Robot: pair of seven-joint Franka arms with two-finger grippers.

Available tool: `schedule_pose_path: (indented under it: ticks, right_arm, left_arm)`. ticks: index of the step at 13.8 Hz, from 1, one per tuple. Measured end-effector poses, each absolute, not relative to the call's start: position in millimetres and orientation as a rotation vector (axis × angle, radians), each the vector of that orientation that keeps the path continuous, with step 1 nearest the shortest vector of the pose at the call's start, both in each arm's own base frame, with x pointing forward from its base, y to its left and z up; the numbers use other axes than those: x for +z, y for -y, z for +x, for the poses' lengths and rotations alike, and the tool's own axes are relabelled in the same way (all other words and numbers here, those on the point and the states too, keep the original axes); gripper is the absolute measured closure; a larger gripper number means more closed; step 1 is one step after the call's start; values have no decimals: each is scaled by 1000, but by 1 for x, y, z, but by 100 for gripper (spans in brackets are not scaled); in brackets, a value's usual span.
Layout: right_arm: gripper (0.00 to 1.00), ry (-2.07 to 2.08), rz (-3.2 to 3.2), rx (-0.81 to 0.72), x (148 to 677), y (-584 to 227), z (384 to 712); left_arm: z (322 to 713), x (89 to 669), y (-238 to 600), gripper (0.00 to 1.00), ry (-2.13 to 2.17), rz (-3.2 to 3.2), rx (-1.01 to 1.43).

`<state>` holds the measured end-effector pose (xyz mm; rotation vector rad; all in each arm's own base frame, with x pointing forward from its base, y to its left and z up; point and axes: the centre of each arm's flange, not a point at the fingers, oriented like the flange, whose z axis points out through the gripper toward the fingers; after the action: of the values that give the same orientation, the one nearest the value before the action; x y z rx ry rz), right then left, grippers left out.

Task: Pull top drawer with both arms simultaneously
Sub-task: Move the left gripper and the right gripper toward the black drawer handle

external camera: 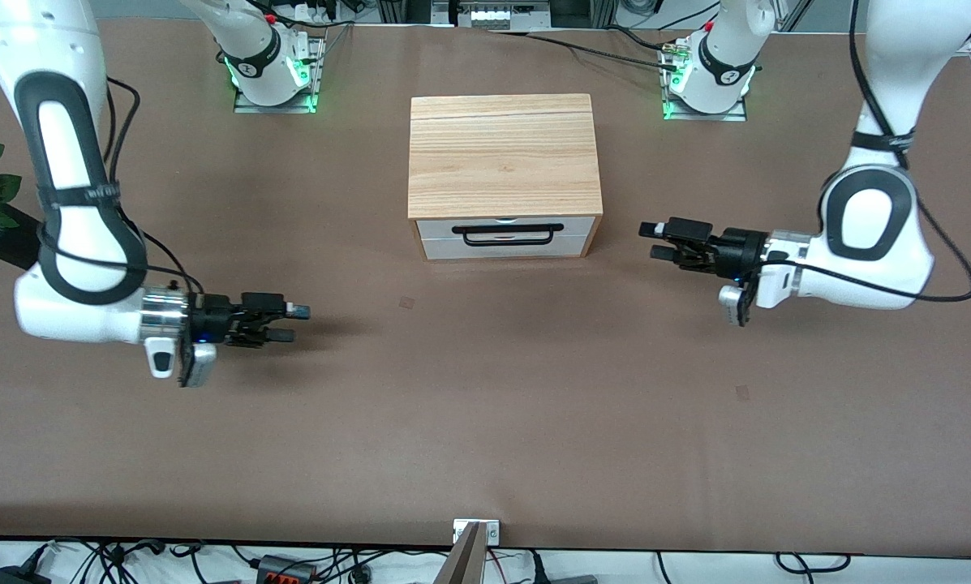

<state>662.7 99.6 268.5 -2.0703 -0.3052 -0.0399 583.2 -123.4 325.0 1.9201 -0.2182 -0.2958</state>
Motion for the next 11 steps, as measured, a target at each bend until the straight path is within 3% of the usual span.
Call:
schedule_pose_path:
  ticks: [7,11]
  right_arm:
    - [0,367,-1738,66,227,-237,623]
    - [0,391,-1651,74,206,-300,597]
  left_arm:
    - [553,204,166,0,115,1600,-170]
    - [536,170,200,0,20,1544,-164]
